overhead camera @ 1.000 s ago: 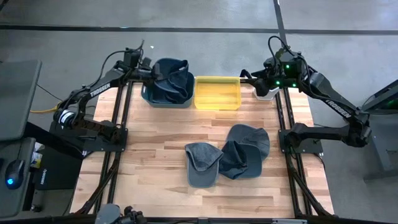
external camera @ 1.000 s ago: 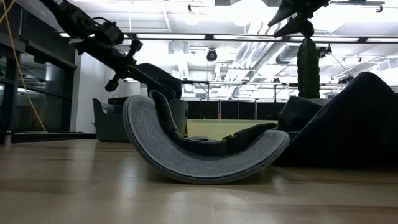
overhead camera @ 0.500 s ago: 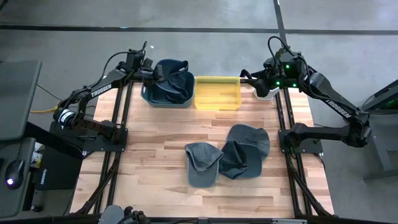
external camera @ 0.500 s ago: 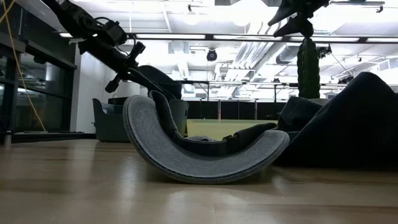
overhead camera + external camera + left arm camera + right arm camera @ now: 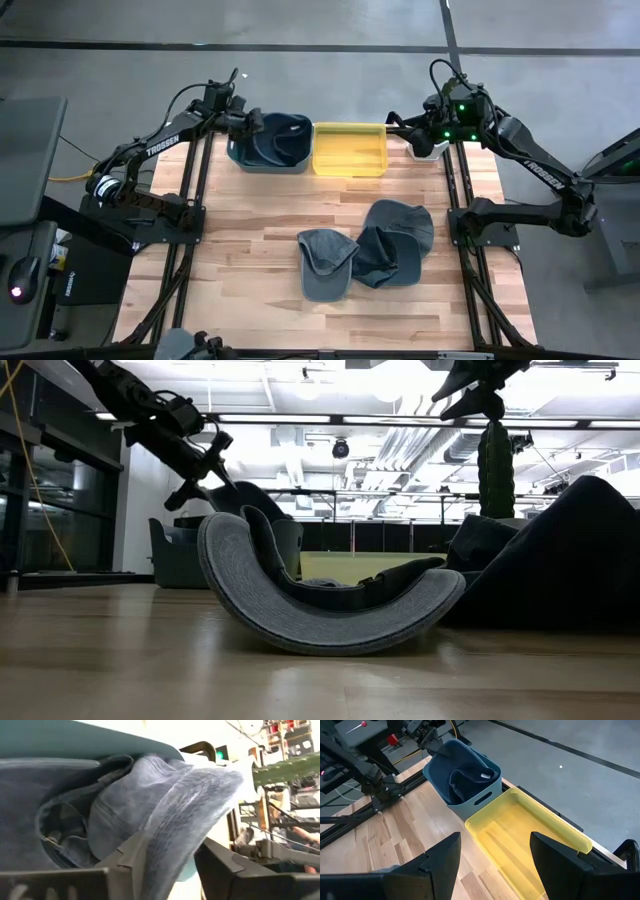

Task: Pick & Place hat
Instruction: Put the top blue cap into the blue bin

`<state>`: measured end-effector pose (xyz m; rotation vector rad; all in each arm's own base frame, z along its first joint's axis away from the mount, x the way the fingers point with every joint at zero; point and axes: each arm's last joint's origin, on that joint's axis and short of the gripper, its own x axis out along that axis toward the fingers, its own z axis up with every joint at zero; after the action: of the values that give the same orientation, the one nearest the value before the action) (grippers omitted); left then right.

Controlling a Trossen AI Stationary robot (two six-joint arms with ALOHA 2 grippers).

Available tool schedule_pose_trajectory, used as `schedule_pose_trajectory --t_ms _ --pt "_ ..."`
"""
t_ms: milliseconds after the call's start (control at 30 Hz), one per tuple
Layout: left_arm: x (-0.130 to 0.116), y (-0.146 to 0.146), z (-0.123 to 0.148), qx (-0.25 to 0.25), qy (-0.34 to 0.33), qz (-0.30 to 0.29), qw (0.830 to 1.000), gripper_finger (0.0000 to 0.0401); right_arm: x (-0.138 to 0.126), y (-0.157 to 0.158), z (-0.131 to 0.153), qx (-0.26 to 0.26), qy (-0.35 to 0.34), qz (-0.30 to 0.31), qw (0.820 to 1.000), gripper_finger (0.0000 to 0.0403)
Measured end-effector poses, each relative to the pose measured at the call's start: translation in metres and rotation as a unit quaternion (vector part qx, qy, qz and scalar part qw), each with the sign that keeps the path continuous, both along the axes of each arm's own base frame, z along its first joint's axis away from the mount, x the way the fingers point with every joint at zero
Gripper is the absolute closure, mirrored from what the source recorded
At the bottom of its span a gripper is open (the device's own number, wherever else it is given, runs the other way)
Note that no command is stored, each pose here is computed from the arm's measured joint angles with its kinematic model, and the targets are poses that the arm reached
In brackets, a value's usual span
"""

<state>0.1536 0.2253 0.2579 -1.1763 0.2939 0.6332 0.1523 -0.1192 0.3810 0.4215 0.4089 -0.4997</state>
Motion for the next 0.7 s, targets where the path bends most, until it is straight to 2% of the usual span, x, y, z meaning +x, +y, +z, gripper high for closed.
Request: schedule_pose_trajectory --t_ms 167,433,567,700 --pt "-0.007 0.005 0.006 0.024 0.001 0.032 0.999 0.0237 0.000 0.000 0.000 0.003 0.000 0.002 1.000 0.0171" --pt "-0.024 0.019 0.033 0.066 -0.015 0.064 0.996 0.0242 -0.001 0.001 -0.003 0.014 0.011 0.001 1.000 0.0171" --pt "-0.026 0.022 0.043 0.093 -0.015 0.049 0.994 0.0288 -0.001 0.001 -0.003 0.016 0.013 0.001 1.000 0.0171" --pt "-0.025 0.020 0.046 0.111 -0.005 0.009 0.994 0.0377 -0.001 0.001 -0.003 0.015 0.014 0.000 1.000 0.0171"
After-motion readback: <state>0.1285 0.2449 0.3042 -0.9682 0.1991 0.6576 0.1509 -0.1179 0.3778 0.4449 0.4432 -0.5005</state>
